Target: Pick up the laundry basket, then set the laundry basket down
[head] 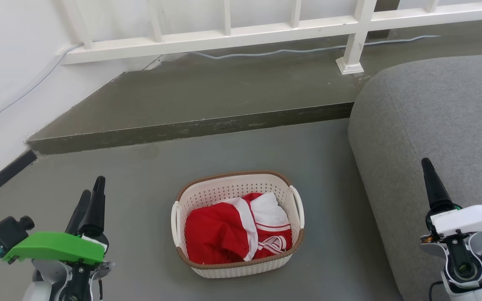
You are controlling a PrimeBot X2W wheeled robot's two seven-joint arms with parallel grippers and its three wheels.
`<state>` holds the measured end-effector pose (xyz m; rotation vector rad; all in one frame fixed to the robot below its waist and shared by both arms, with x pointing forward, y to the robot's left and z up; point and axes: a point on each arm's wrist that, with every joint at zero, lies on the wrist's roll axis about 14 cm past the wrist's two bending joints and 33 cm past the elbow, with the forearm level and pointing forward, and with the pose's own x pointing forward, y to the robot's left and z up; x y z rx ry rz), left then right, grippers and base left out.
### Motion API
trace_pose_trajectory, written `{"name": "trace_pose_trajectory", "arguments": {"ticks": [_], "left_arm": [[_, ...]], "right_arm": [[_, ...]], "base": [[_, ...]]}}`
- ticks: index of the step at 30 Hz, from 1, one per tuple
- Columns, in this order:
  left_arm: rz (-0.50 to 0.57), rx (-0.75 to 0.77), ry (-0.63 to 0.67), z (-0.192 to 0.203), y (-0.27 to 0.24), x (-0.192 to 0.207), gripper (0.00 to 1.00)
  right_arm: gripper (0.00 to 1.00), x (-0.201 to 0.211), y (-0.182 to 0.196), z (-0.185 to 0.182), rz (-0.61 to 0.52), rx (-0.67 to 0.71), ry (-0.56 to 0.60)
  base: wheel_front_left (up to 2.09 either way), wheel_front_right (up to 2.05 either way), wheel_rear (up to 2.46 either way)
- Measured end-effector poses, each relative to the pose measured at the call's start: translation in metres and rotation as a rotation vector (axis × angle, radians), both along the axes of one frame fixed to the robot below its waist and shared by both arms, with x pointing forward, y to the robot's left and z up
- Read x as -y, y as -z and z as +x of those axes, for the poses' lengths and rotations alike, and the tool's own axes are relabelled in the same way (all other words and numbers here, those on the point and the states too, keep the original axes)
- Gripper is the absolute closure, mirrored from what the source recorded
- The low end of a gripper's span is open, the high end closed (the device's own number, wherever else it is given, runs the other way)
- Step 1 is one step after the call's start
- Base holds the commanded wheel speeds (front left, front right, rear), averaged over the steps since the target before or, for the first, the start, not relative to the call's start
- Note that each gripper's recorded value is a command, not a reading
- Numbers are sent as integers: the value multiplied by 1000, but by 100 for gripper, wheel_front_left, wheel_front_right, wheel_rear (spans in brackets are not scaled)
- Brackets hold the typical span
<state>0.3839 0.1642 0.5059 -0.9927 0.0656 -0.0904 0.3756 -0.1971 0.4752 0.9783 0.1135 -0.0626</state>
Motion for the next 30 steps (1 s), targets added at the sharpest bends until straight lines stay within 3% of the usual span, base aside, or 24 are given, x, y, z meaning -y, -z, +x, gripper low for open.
{"name": "trace_pose_trajectory", "arguments": {"ticks": [11, 30], "left_arm": [[213, 57, 28, 1, -11, 12, 0], [500, 112, 44, -1, -13, 26, 0]], "right_arm": [[0, -7, -2, 3, -237, -1, -46], [0, -25, -5, 3, -511, 37, -112]], "base": [[0, 0, 0], [0, 0, 0]]}}
